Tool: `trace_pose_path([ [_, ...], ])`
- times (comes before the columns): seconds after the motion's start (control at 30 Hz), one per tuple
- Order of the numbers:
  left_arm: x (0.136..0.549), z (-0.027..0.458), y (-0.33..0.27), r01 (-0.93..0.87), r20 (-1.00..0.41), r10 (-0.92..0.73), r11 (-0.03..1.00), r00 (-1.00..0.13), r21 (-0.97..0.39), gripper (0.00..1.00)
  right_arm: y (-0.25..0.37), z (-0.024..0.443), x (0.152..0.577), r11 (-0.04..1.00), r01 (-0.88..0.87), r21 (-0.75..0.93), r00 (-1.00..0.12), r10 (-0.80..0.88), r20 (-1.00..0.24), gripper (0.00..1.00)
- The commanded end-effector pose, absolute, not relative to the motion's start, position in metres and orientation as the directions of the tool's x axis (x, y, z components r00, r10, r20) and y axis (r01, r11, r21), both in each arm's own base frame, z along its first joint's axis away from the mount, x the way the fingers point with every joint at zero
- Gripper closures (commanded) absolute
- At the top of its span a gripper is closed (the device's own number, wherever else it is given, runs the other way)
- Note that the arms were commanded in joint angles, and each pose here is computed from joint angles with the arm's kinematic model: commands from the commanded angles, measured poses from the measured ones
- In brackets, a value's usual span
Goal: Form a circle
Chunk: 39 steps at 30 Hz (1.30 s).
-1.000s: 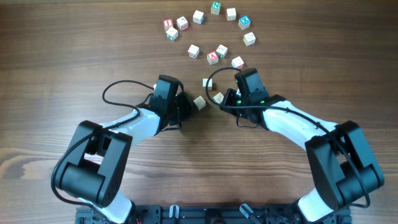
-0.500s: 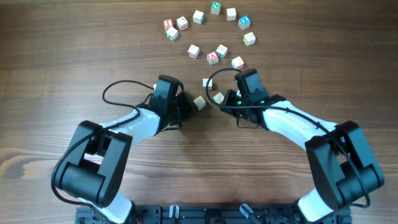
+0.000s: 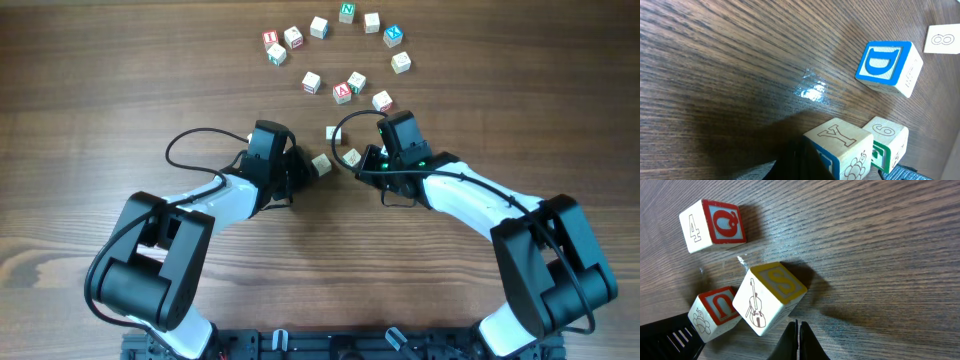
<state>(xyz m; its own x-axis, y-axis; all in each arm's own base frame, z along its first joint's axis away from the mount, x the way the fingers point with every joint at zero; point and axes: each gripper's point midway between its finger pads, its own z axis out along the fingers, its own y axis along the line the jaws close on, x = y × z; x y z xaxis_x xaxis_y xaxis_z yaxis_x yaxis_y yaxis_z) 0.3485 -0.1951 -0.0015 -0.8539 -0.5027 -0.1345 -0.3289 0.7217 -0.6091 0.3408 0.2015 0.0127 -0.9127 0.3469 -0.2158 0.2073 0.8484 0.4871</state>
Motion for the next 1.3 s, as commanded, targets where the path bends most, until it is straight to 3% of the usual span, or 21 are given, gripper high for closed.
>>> trace_pose_path([
  [0.0,0.331,-0.017,-0.196,-0.355,-0.073,-0.484,0.728,-0.872,-0.587,0.96,0.199,0.004,0.336,0.854,0.223,0.470,-0.915,0.350,-0.201,0.96],
  [1.03,0.347,-0.004,-0.205,-0.374,-0.065,-0.541,0.658,-0.839,-0.654,0.96,0.199,0.003,0.334,0.856,0.228,0.464,-0.917,0.349,-0.193,0.95],
  [1.27,0.344,-0.010,-0.192,-0.409,-0.048,-0.555,0.665,-0.830,-0.625,0.96,0.200,-0.003,0.312,0.854,0.249,0.456,-0.942,0.323,-0.091,0.96],
])
